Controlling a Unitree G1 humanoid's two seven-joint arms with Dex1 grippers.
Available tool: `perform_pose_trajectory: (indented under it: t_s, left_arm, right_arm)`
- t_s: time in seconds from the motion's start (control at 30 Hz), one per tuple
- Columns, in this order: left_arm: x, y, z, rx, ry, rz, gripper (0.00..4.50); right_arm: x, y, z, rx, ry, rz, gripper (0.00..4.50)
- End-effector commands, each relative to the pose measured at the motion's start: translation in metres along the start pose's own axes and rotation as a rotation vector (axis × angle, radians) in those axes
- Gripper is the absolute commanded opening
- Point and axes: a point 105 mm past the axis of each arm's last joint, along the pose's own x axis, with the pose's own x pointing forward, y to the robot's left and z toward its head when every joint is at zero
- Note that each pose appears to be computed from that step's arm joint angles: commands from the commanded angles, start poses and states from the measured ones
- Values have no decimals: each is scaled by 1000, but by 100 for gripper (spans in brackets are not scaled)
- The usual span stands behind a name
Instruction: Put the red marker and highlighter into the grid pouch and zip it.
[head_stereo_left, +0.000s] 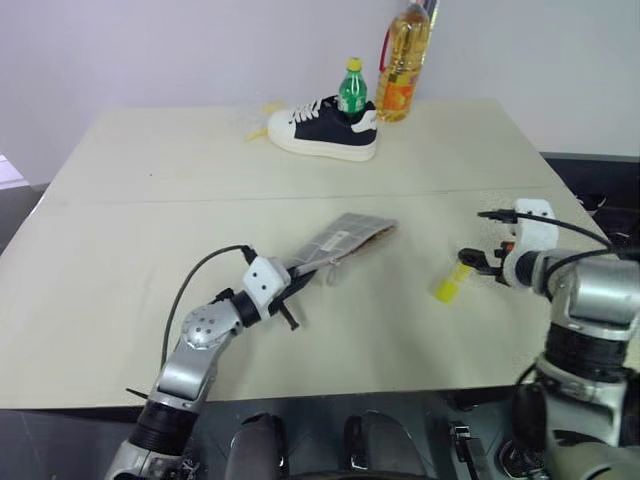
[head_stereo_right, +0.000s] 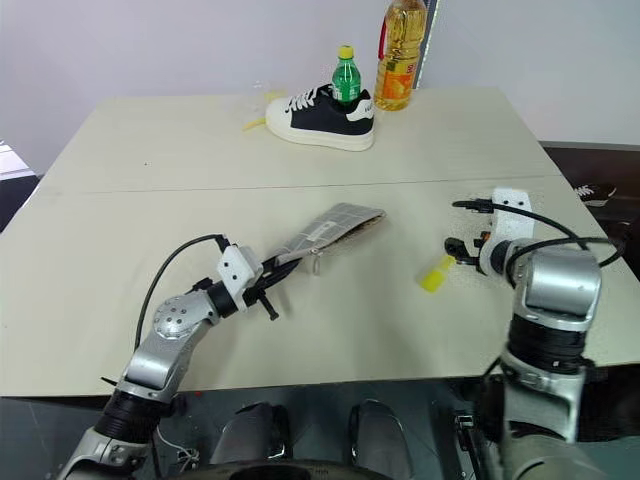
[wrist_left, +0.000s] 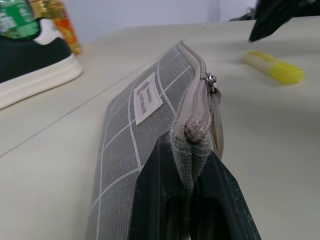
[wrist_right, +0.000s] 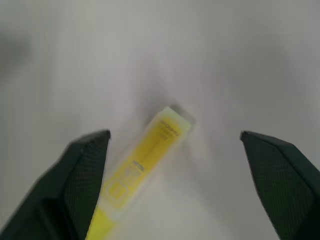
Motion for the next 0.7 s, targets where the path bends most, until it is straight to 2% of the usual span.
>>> perform_pose_trajectory:
  t_s: [0.03, 0.17, 0.2, 0.27, 0.43, 0.47, 0.57, 0.63, 0.7]
  left_arm:
    - [5, 2, 11, 29, -50, -12, 0]
    - [5, 1, 11, 32, -58, -11, 0]
    - [5, 2, 11, 33, -59, -5, 0]
    - [3, 3, 12, 33, -61, 8, 0]
    - [-3, 5, 10, 36, -52, 30, 0]
    - [-4, 5, 10, 35, -51, 38, 0]
    - [-7, 10, 12, 27, -57, 66, 0]
    - [-7, 13, 15, 24, -64, 80, 0]
    - [-8, 15, 17, 26, -67, 85, 0]
  right_arm:
    - [-2, 2, 1, 87, -38, -79, 432]
    - [7, 25, -21, 85, 19, -54, 432]
    - [9, 30, -25, 73, 32, -45, 410]
    - [9, 35, -26, 50, 33, -21, 347]
    - [8, 39, -13, 39, 12, -3, 93]
    - [5, 43, -3, 11, -19, 24, 83]
    - [-14, 64, 36, -229, -207, 155, 83]
    - [-27, 75, 54, -564, -356, 194, 83]
    - [-34, 81, 61, -883, -453, 192, 83]
